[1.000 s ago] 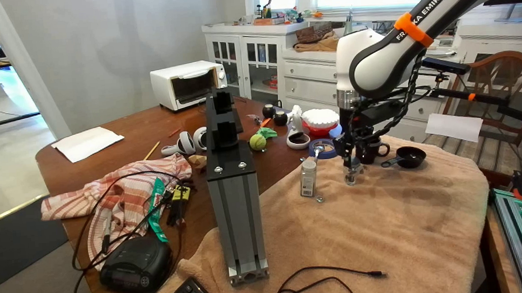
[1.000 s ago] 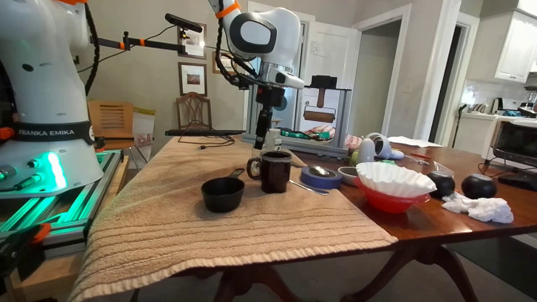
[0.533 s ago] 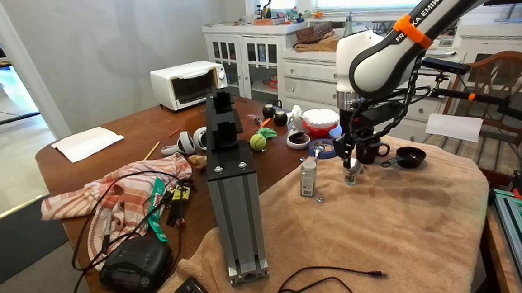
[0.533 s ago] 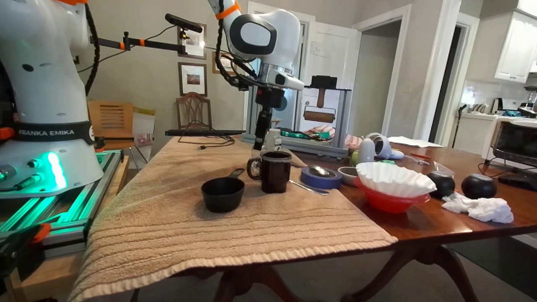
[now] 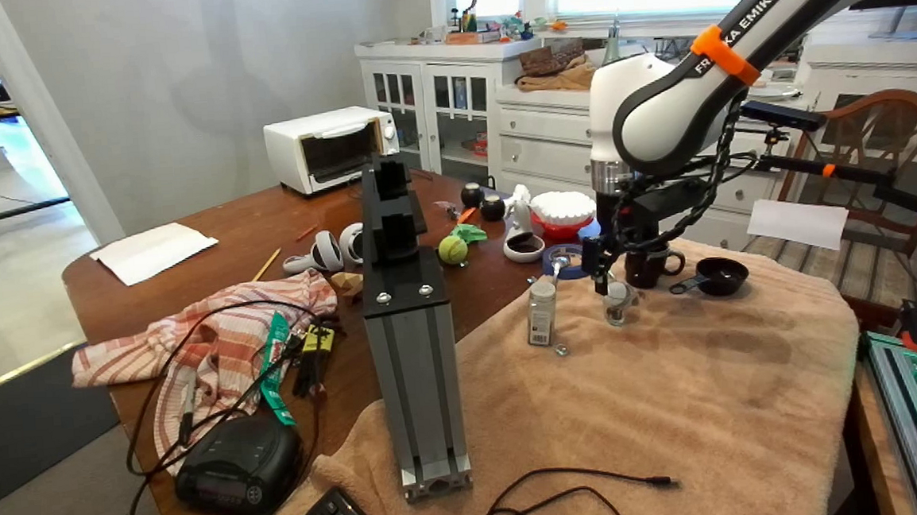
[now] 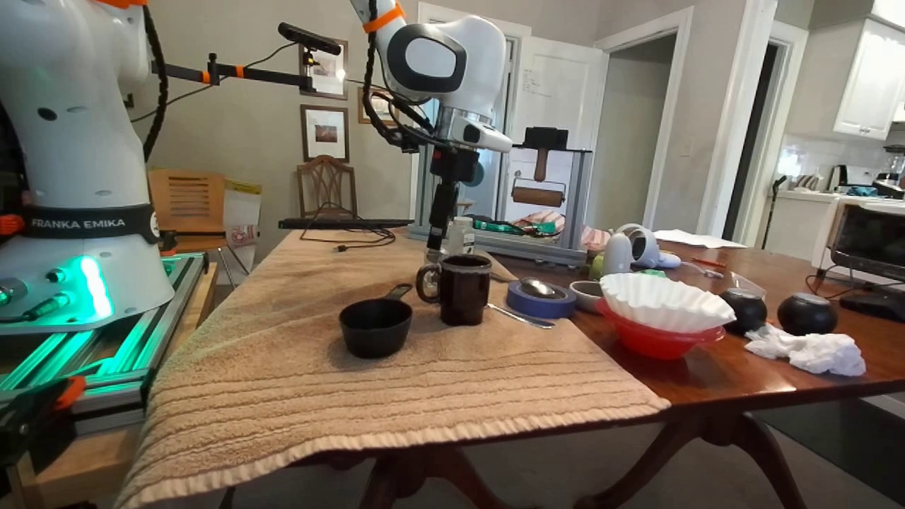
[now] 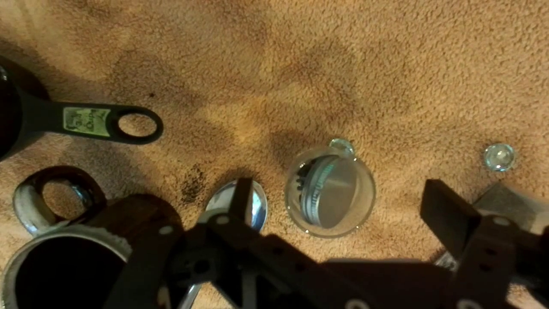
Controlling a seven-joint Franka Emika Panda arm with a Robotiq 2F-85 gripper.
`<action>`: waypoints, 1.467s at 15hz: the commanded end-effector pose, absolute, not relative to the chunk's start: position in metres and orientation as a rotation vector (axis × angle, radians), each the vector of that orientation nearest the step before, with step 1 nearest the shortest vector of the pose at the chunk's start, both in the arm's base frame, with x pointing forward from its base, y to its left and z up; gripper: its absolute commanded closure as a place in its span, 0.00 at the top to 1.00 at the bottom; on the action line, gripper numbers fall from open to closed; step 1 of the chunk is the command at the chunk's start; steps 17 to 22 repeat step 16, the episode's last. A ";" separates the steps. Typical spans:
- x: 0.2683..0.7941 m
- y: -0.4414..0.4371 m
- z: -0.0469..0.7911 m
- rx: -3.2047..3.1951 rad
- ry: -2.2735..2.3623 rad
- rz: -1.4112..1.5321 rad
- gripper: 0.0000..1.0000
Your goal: Put the lid in the glass cup
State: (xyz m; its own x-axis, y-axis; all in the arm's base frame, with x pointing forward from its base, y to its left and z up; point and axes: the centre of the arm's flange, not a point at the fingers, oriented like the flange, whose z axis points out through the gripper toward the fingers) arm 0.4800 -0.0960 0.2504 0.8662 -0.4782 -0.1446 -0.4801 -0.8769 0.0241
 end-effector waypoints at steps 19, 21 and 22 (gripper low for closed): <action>0.483 -0.104 0.267 -2.977 0.923 0.180 1.00; 0.483 -0.104 0.267 -2.977 0.923 0.180 1.00; 0.483 -0.104 0.267 -2.977 0.923 0.180 1.00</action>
